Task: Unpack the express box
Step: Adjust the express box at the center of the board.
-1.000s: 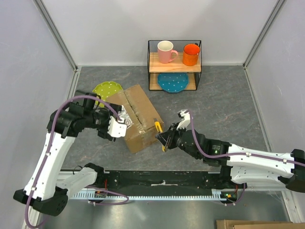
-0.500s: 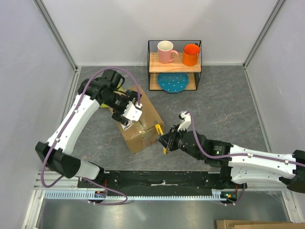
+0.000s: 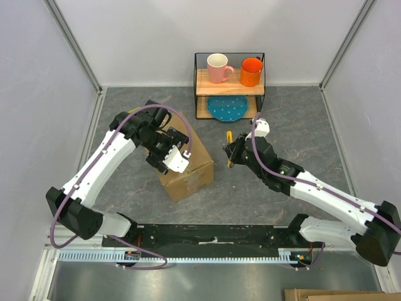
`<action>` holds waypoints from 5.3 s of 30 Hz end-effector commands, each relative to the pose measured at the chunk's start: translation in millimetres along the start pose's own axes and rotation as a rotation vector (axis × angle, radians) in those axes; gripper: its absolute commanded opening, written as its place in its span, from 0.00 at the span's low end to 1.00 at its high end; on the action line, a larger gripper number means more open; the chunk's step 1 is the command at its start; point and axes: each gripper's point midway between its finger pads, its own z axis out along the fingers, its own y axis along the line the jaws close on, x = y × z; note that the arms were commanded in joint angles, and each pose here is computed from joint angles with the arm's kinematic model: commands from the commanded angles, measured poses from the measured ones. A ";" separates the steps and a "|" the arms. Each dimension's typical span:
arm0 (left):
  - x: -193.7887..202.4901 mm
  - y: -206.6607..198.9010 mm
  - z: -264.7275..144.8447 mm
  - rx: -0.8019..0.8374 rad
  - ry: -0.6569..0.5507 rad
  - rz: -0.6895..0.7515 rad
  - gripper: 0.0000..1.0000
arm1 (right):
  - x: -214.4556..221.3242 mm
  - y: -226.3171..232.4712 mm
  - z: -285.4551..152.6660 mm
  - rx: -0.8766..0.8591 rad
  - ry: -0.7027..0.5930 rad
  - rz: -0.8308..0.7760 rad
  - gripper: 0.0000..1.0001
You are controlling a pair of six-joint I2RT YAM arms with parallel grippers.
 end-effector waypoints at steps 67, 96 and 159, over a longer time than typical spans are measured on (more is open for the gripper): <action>-11.3 0.0 -41.0 -0.025 -0.034 -0.401 0.63 | 19.6 82.3 102.4 -0.304 0.164 -0.136 0.00; 49.7 36.8 -7.4 -0.072 0.198 -0.139 0.35 | 90.2 106.3 -67.8 -0.829 0.400 0.100 0.00; 93.9 -68.5 -85.8 -0.447 0.440 -1.419 0.36 | 30.3 43.9 90.4 -0.182 0.059 -0.297 0.00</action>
